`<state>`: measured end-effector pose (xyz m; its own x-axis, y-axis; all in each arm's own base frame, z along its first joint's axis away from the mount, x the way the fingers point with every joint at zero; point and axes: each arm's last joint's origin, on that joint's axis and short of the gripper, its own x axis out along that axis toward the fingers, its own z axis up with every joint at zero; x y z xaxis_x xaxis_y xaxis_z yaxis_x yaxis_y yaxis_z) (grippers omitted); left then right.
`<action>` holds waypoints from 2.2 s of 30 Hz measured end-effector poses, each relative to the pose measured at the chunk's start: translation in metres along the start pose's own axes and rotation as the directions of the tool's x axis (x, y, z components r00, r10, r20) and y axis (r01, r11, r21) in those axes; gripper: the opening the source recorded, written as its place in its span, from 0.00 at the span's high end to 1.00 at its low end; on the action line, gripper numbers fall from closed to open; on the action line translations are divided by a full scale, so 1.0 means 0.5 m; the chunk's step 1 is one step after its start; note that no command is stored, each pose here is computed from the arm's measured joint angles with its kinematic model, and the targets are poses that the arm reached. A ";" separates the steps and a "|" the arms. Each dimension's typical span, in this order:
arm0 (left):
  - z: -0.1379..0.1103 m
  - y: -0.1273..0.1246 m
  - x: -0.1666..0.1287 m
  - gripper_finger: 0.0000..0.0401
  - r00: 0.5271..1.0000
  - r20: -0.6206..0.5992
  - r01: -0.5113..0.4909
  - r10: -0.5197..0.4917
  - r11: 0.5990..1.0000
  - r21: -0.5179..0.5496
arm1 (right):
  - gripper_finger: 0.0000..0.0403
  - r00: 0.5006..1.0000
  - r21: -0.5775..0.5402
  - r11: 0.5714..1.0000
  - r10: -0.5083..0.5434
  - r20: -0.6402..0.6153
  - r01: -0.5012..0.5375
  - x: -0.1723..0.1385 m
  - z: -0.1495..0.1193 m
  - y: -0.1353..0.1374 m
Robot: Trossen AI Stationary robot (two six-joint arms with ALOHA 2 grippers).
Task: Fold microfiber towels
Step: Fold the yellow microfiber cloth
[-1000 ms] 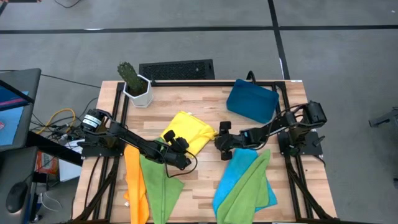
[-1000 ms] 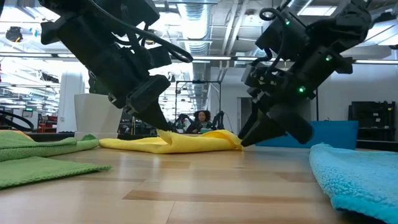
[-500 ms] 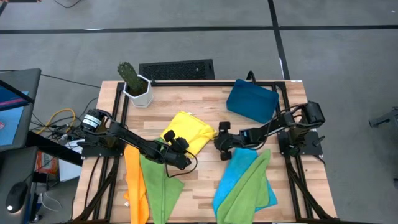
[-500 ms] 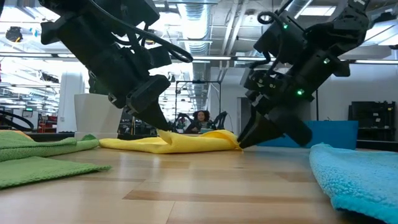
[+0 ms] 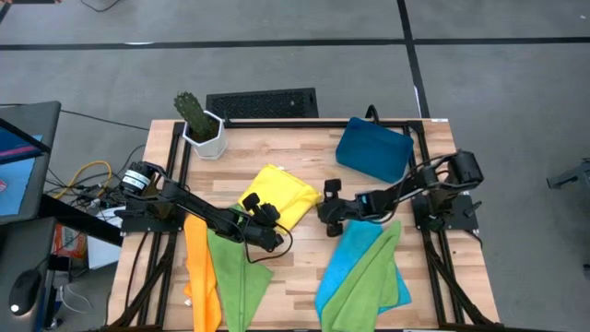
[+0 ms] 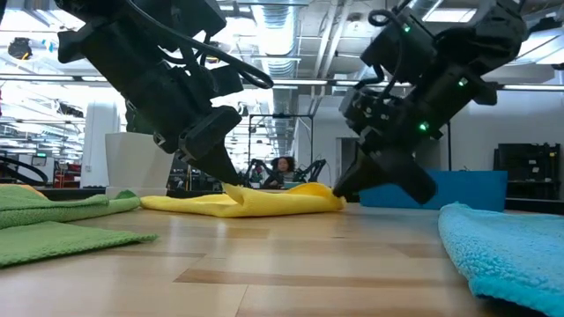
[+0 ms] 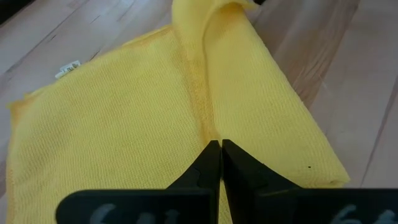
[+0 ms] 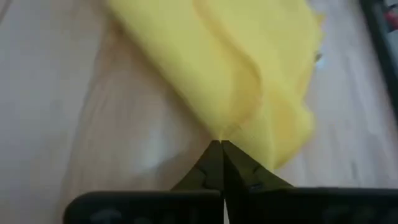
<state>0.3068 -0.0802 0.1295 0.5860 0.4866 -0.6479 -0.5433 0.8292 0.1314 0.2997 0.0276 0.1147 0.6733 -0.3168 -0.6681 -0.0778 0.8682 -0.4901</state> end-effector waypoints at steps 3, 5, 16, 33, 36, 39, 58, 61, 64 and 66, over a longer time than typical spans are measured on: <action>0.000 0.000 0.000 1.00 1.000 0.000 0.000 0.000 1.000 0.000 | 0.97 1.000 -0.001 1.000 -0.026 0.007 0.026 -0.004 0.003 -0.018; 0.000 0.000 0.000 1.00 1.000 0.000 0.000 0.000 1.000 0.000 | 0.98 0.999 0.000 0.999 -0.041 0.010 0.041 -0.004 0.002 -0.031; 0.000 0.000 0.000 1.00 1.000 -0.005 0.006 -0.006 1.000 -0.002 | 0.88 0.998 0.079 0.996 -0.049 0.040 0.046 0.015 -0.009 -0.087; -0.001 0.000 0.000 1.00 1.000 -0.008 0.007 -0.007 1.000 -0.002 | 0.67 0.998 0.169 0.986 -0.006 0.058 -0.004 0.022 -0.030 -0.142; -0.003 0.002 0.000 1.00 1.000 -0.019 -0.002 0.002 1.000 0.005 | 0.63 0.998 0.204 0.979 -0.007 0.067 -0.007 -0.005 -0.020 -0.149; -0.004 0.002 0.000 1.00 1.000 -0.026 -0.002 0.002 1.000 0.007 | 0.60 0.999 0.221 0.975 0.026 0.045 -0.035 -0.029 -0.029 -0.135; -0.007 0.004 0.000 1.00 0.999 -0.035 -0.009 0.009 1.000 0.013 | 0.63 0.997 0.138 0.989 -0.067 0.025 0.062 0.025 -0.075 -0.018; -0.007 0.004 0.000 1.00 0.999 -0.040 -0.004 0.004 1.000 0.012 | 0.63 0.996 0.131 0.988 -0.090 0.015 0.087 0.032 -0.072 -0.028; -0.007 0.003 0.000 1.00 0.999 -0.046 0.004 -0.004 1.000 0.012 | 0.65 0.994 0.131 0.986 -0.110 0.028 0.106 0.028 -0.067 -0.040; -0.008 0.003 0.000 1.00 0.999 -0.047 0.004 -0.004 1.000 0.013 | 0.66 0.990 0.135 0.983 -0.131 0.046 0.124 0.022 -0.061 -0.054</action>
<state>0.3035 -0.0799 0.1269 0.5591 0.4699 -0.6831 -0.5330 0.8348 0.1380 0.2868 -0.0109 0.1032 0.7107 -0.4099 -0.5717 0.1060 0.8658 -0.4890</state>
